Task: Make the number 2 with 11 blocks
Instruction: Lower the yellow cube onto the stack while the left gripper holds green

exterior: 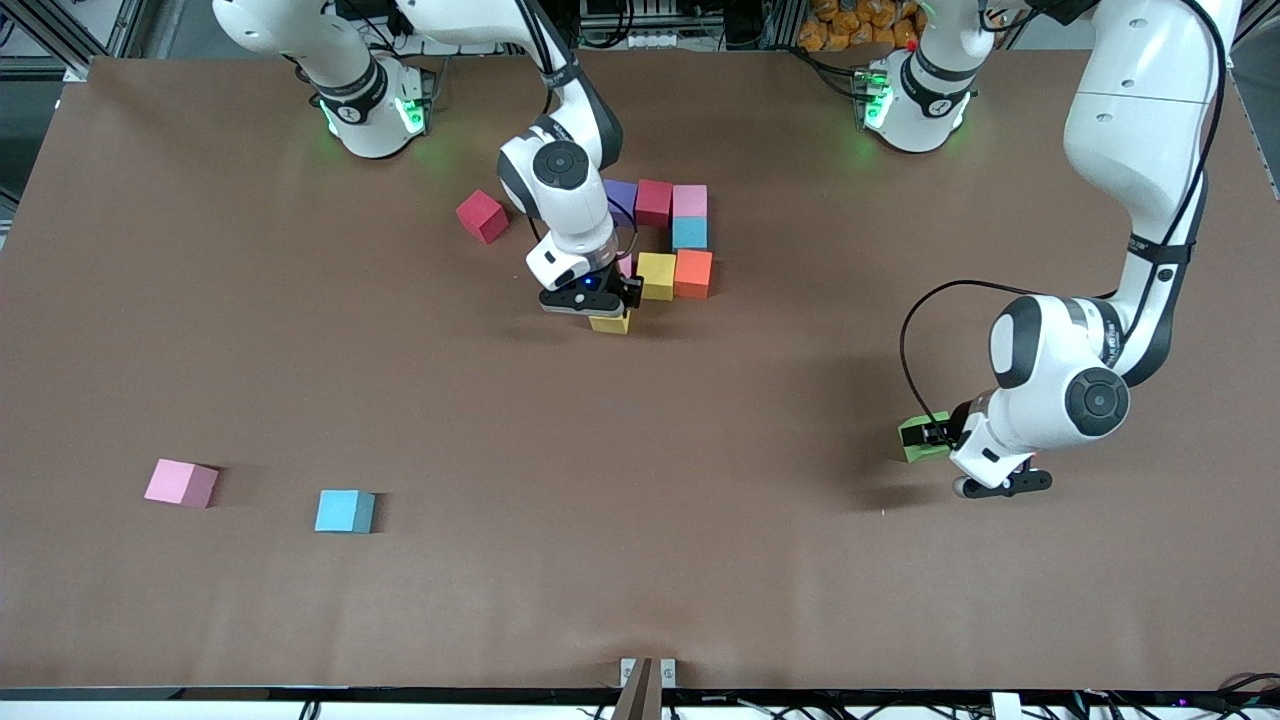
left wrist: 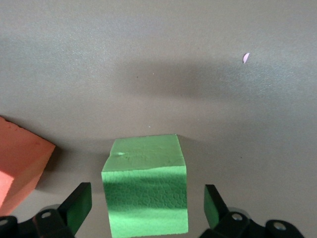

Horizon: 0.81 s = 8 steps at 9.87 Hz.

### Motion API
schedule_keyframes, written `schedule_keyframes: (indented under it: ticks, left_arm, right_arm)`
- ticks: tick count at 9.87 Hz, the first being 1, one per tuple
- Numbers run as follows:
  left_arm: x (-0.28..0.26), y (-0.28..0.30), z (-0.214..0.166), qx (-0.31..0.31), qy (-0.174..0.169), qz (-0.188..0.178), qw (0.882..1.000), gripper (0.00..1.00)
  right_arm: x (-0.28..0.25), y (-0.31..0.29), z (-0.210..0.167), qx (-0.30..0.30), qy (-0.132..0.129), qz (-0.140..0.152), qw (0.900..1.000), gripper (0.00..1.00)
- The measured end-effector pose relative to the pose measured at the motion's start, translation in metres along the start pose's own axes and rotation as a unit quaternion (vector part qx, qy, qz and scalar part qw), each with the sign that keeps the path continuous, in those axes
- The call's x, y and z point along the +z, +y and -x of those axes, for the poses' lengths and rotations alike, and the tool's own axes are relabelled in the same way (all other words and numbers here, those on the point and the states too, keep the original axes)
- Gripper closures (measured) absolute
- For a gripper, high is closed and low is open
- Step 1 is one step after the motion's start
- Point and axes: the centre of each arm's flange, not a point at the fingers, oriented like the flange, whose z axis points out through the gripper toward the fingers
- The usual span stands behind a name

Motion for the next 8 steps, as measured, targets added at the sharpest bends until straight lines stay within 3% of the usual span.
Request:
schedule_keyframes:
  ticks: [2,5,6,8]
  left_arm:
    - [0.008,-0.001,-0.001,-0.001,0.001,0.0,1.0,0.14]
    - [0.013,-0.005,-0.003,-0.004,0.002,-0.001,1.0,0.24]
    - [0.012,-0.005,-0.004,-0.004,0.004,-0.001,1.0,0.37]
    - [0.007,-0.004,-0.006,-0.003,0.009,0.0,1.0,0.41]
  right_arm:
    - [0.0,0.0,0.001,-0.001,0.002,0.0,1.0,0.46]
    - [0.0,0.0,0.001,-0.002,0.002,0.0,1.0,0.45]
    - [0.003,0.001,0.003,-0.002,0.001,0.002,1.0,0.35]
    - [0.018,0.006,0.011,-0.002,-0.004,0.016,1.0,0.07]
